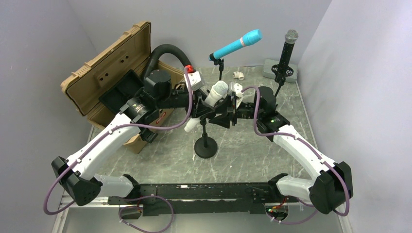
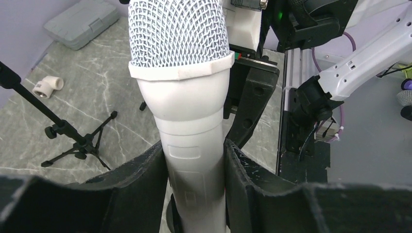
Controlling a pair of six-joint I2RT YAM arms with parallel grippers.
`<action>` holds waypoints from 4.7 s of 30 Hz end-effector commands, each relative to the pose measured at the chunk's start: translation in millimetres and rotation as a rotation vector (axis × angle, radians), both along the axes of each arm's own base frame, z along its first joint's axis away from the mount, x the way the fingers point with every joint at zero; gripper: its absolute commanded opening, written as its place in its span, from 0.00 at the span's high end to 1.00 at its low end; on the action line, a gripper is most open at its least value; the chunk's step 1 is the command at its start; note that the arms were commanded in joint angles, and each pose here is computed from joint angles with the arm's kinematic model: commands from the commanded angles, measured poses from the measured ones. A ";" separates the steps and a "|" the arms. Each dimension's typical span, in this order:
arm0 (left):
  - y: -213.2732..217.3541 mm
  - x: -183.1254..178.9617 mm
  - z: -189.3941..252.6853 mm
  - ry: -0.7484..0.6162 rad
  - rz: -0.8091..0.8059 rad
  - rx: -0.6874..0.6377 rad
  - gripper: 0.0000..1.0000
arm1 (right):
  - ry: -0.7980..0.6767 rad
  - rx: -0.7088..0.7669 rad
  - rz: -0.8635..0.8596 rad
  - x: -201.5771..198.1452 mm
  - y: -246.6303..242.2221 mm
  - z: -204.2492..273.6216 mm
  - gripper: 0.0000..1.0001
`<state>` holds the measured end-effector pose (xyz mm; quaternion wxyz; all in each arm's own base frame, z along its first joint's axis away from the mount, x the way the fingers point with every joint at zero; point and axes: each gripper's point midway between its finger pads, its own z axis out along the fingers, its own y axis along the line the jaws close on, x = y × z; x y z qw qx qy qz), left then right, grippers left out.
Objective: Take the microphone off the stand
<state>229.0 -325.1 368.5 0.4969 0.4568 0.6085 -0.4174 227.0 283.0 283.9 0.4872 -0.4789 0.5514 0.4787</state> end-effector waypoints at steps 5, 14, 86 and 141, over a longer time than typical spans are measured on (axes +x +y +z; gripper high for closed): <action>-7.1 -4.1 15.0 0.001 -0.008 -0.031 0.64 | -0.052 0.014 0.003 2.6 0.3 11.2 0.52; -3.4 -13.6 19.8 -0.039 -0.051 -0.022 1.00 | -0.059 0.009 0.000 0.6 -3.3 10.8 0.34; 49.5 -41.4 61.0 -0.260 -0.168 -0.037 1.00 | -0.122 -0.034 0.006 -6.2 -17.4 6.6 0.98; 117.1 37.6 -292.9 0.825 0.840 0.354 1.00 | -0.104 -0.056 0.034 -10.0 -21.0 39.1 0.06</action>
